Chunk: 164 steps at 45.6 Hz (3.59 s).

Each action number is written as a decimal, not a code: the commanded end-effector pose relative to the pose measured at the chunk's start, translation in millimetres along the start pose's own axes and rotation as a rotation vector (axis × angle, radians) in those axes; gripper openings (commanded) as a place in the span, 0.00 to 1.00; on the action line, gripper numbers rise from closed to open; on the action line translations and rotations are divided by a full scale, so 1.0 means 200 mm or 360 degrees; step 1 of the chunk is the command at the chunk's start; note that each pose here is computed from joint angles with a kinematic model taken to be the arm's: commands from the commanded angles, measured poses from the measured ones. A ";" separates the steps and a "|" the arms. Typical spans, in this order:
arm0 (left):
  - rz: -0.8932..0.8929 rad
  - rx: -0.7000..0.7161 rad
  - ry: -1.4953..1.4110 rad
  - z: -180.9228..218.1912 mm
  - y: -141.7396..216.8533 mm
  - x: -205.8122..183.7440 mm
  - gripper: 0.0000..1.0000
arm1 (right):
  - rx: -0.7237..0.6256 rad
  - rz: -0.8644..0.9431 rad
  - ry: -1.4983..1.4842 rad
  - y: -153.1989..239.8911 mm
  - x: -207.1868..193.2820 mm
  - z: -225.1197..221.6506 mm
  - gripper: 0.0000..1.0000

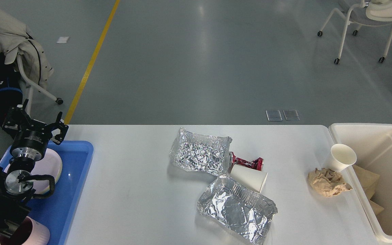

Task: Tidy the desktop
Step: 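Move the right gripper back down toward the white paper cup, then grasp the white paper cup with the right gripper and lift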

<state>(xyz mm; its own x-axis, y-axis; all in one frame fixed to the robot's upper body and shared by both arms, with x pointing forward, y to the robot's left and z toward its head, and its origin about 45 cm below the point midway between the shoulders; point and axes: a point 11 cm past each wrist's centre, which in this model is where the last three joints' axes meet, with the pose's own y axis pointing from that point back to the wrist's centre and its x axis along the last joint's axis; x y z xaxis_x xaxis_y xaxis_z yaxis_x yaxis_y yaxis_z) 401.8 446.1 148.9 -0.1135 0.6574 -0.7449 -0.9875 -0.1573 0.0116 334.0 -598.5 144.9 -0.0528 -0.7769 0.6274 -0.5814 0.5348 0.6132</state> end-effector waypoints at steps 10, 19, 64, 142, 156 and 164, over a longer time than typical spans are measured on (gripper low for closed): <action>0.0000 0.0000 -0.0001 0.00 0.00 0.00 0.98 | 0.0094 -0.0253 -0.0287 0.08 0.07 -0.40 1.00; 0.0000 0.0000 -0.0001 0.00 0.00 0.00 0.98 | 0.0307 -0.0387 -0.0024 0.27 0.10 -0.87 1.00; 0.0000 -0.0002 0.0000 0.00 0.00 0.00 0.98 | 0.0429 -0.1383 0.1961 1.72 -0.98 -1.31 1.00; 0.0000 0.0000 -0.0001 0.00 0.00 0.00 0.98 | -0.0200 -0.0895 0.0709 0.22 -0.62 -0.34 0.37; 0.0000 -0.0001 0.0002 0.00 0.00 0.00 0.98 | -0.0185 -0.0778 0.0591 0.17 -0.69 -0.29 0.00; 0.0000 -0.0001 0.0002 0.00 0.00 0.00 0.98 | -0.0181 -0.0760 0.0574 0.17 -0.69 -0.29 0.00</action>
<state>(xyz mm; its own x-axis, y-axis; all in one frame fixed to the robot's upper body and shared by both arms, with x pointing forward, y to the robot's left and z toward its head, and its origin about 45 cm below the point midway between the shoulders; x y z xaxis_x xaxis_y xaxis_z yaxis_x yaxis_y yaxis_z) 401.9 445.7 148.7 -0.1133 0.6566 -0.7457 -0.9875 -0.1571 0.0117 369.3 -453.3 107.3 0.4896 -0.7879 0.3735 -0.3763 0.1955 0.9056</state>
